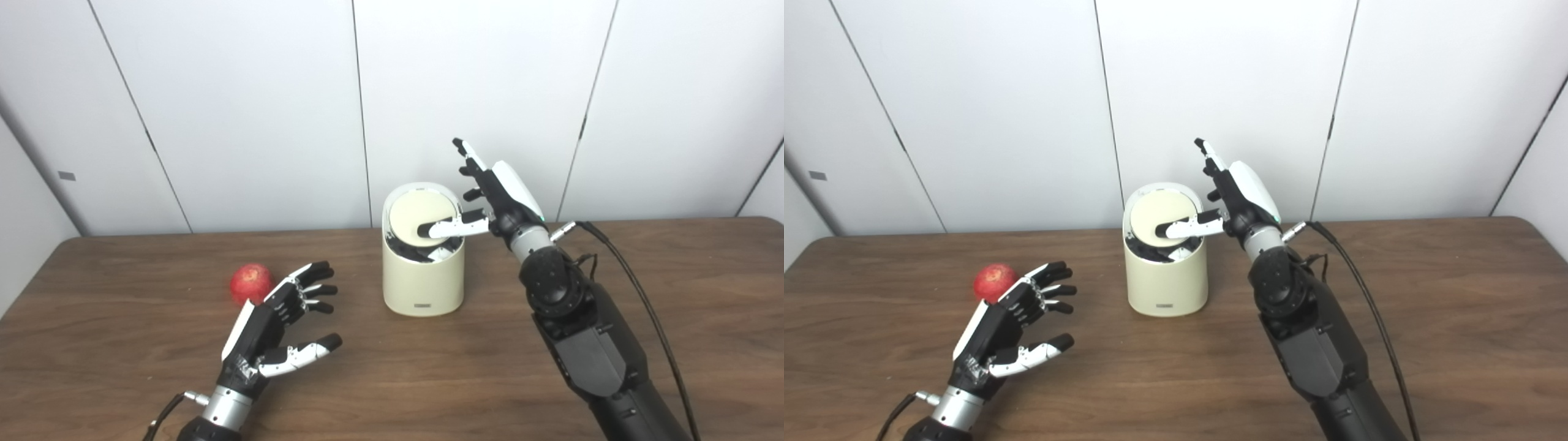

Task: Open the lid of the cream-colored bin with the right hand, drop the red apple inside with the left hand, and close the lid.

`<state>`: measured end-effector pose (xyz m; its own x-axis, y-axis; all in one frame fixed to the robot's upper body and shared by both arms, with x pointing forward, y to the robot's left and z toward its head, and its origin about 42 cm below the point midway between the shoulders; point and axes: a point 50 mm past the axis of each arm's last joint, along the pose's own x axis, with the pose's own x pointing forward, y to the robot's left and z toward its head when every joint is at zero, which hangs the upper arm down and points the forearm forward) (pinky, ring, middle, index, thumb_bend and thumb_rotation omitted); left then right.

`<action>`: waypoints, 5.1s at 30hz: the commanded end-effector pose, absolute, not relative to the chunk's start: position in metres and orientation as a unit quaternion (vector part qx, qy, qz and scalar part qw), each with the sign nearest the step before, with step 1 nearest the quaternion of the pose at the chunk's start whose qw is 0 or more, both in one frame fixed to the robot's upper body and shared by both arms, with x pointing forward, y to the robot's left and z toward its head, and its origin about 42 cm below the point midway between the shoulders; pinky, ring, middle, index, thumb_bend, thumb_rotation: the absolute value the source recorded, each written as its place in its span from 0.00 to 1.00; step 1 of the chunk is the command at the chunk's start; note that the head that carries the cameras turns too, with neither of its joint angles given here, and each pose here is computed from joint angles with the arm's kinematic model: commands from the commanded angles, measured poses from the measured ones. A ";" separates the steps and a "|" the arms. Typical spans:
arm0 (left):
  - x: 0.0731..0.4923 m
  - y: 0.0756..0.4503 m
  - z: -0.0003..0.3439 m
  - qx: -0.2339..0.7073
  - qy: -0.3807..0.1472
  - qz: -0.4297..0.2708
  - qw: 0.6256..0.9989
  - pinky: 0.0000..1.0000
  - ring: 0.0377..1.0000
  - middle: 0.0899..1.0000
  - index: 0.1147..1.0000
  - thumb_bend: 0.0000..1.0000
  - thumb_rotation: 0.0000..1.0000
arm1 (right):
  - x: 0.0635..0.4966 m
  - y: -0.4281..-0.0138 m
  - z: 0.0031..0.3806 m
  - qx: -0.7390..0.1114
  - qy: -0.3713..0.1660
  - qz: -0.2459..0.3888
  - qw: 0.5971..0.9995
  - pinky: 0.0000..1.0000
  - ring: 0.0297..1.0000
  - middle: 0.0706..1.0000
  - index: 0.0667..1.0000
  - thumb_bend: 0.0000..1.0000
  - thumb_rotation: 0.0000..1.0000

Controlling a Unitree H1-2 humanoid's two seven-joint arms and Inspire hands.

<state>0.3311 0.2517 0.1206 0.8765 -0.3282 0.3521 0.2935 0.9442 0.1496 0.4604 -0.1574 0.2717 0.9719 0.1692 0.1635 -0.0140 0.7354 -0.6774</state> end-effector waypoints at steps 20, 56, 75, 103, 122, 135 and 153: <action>0.314 0.244 0.097 0.027 -0.159 -0.160 0.974 0.65 0.76 0.84 0.85 0.70 0.13 | 0.469 -0.147 0.301 -0.397 -0.159 0.031 0.903 0.64 0.84 0.93 0.97 0.93 0.25; 0.310 0.244 0.104 0.029 -0.160 -0.159 0.974 0.63 0.76 0.83 0.85 0.70 0.15 | 0.444 -0.100 0.328 -0.698 -0.078 0.082 0.707 0.70 0.86 0.97 0.92 0.82 0.10; 0.314 0.243 0.100 0.027 -0.156 -0.163 0.974 0.64 0.76 0.83 0.85 0.71 0.13 | 0.427 -0.158 0.374 -0.414 -0.146 0.009 0.898 0.58 0.82 0.92 0.93 0.80 0.23; 0.316 0.244 0.101 0.030 -0.161 -0.157 0.974 0.64 0.76 0.84 0.85 0.70 0.14 | 0.357 -0.253 0.210 -0.182 -0.175 0.070 0.965 0.75 0.87 0.95 0.96 0.90 0.35; 0.312 0.245 0.145 0.130 -0.235 -0.034 0.963 0.64 0.73 0.76 0.78 0.66 0.11 | 0.343 -0.271 0.180 -0.175 -0.148 0.081 0.970 0.83 0.90 0.99 0.98 0.83 0.18; 0.323 0.302 0.193 0.266 -0.228 0.123 0.928 0.64 0.76 0.77 0.77 0.74 0.13 | 0.341 -0.265 0.197 -0.175 -0.142 0.080 0.971 0.81 0.89 0.98 0.98 0.80 0.07; 0.341 0.304 0.165 0.378 -0.135 0.125 0.907 0.72 0.85 0.86 0.88 0.85 0.26 | 0.336 -0.259 0.207 -0.175 -0.147 0.085 0.970 0.79 0.89 0.99 0.98 0.77 0.00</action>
